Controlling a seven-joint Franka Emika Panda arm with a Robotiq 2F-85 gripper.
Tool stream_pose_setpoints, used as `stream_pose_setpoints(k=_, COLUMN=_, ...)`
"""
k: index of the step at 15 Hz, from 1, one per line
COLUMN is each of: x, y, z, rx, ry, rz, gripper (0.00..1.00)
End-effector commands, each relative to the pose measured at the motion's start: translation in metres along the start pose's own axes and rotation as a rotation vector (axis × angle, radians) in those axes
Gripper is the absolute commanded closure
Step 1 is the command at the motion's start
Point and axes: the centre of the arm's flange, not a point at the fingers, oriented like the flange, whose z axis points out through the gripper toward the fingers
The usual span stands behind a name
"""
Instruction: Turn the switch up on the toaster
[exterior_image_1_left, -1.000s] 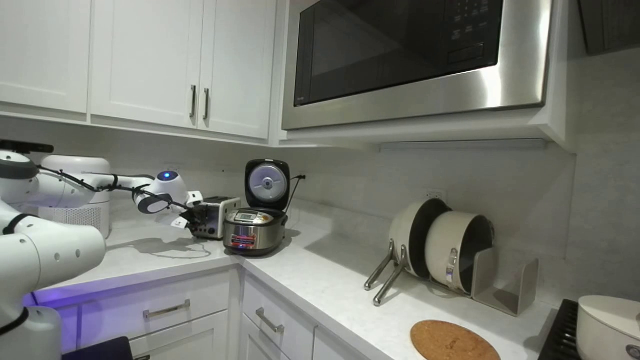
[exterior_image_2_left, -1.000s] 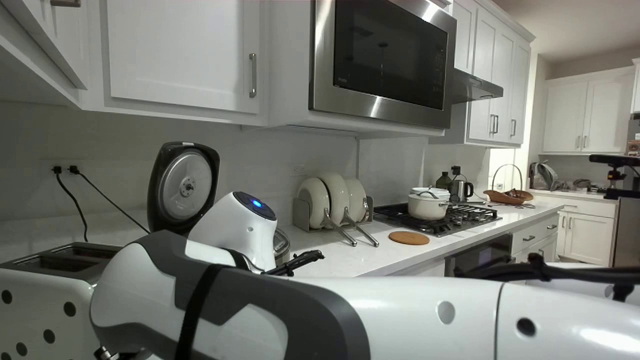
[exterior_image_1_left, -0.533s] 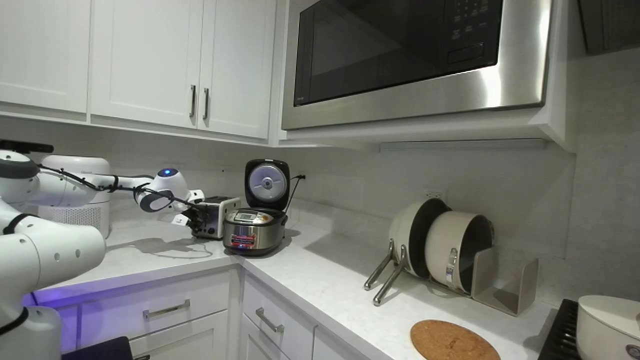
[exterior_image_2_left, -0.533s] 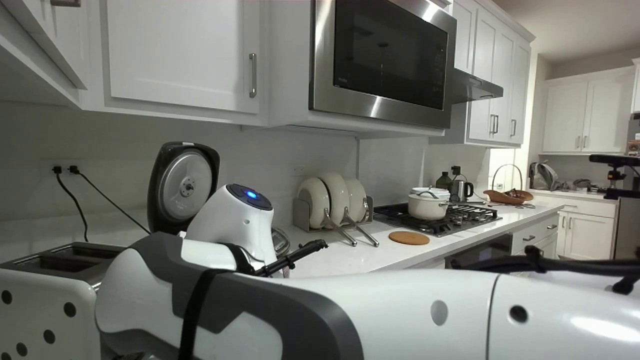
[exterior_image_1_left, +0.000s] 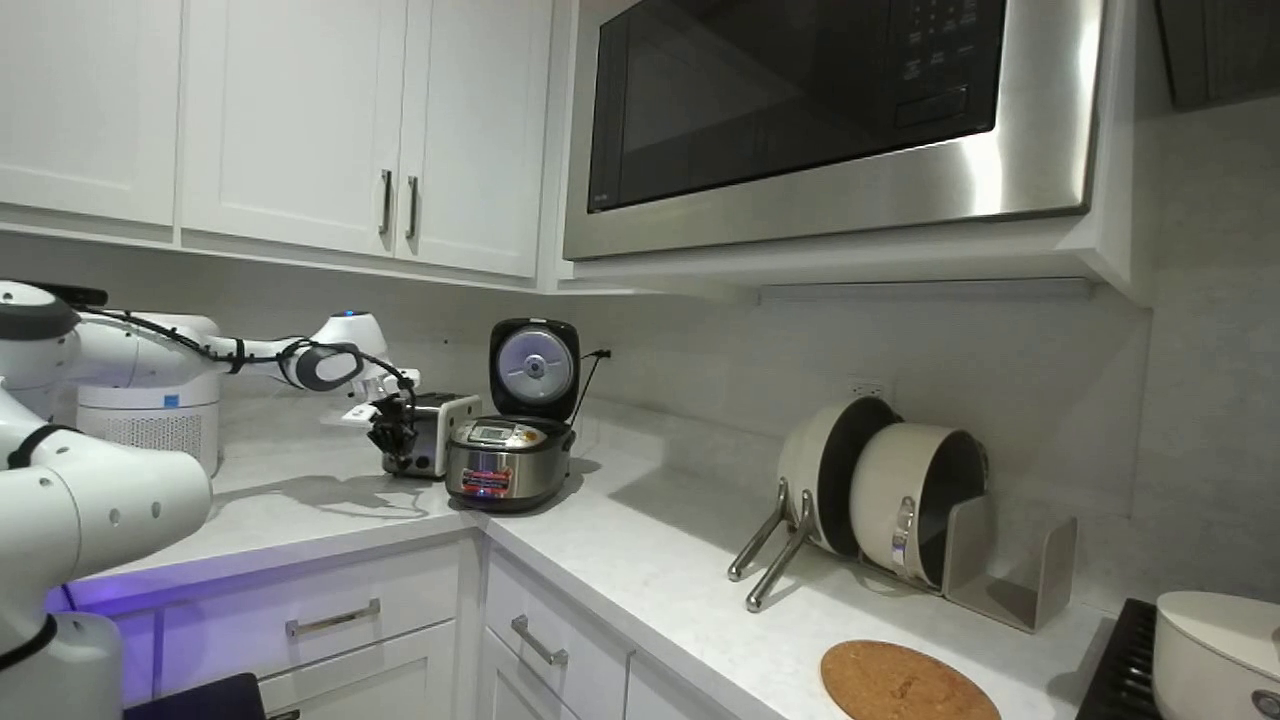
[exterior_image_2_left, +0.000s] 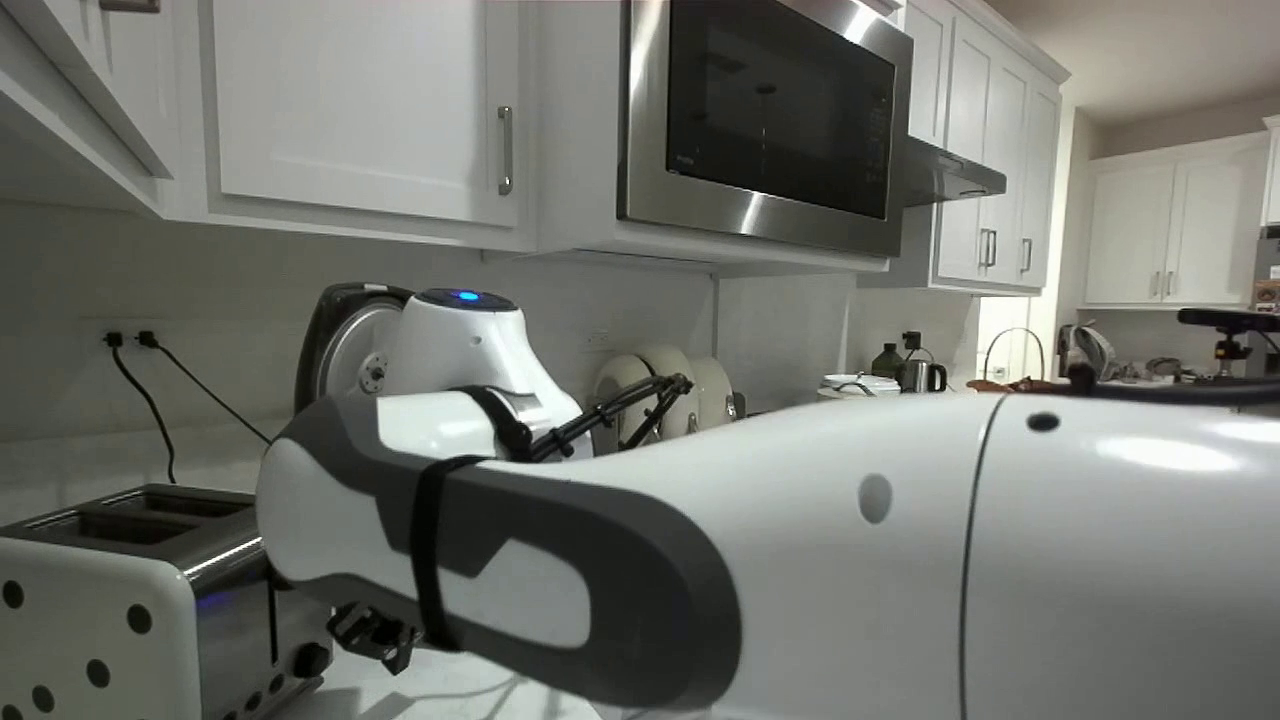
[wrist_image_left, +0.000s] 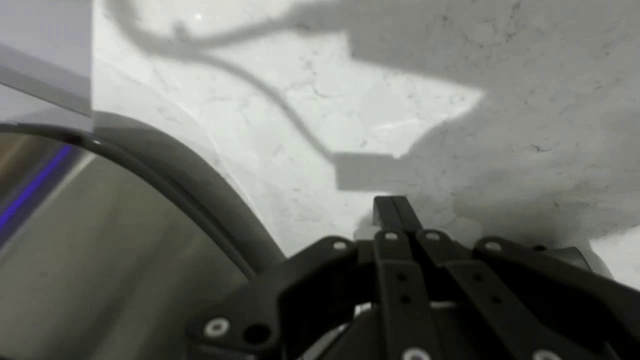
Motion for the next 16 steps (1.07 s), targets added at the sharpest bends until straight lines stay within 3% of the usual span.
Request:
stream_pose_setpoints(k=1, x=0.003, y=0.014, z=-0.035, rx=0.016, ry=-0.136, rz=0.064, gripper=1.00)
stream_pose_setpoints(k=6, x=0.002, y=0.040, z=-0.065, rx=-0.002, ry=-0.253, rz=0.141, gripper=1.00)
stream_pose_setpoints(k=11, x=0.006, y=0.078, z=-0.097, rx=-0.005, ry=-0.317, rz=0.217, gripper=1.00)
stream_pose_setpoints(k=16, x=0.009, y=0.131, z=-0.122, rx=0.048, ry=-0.387, rz=0.097, gripper=1.00)
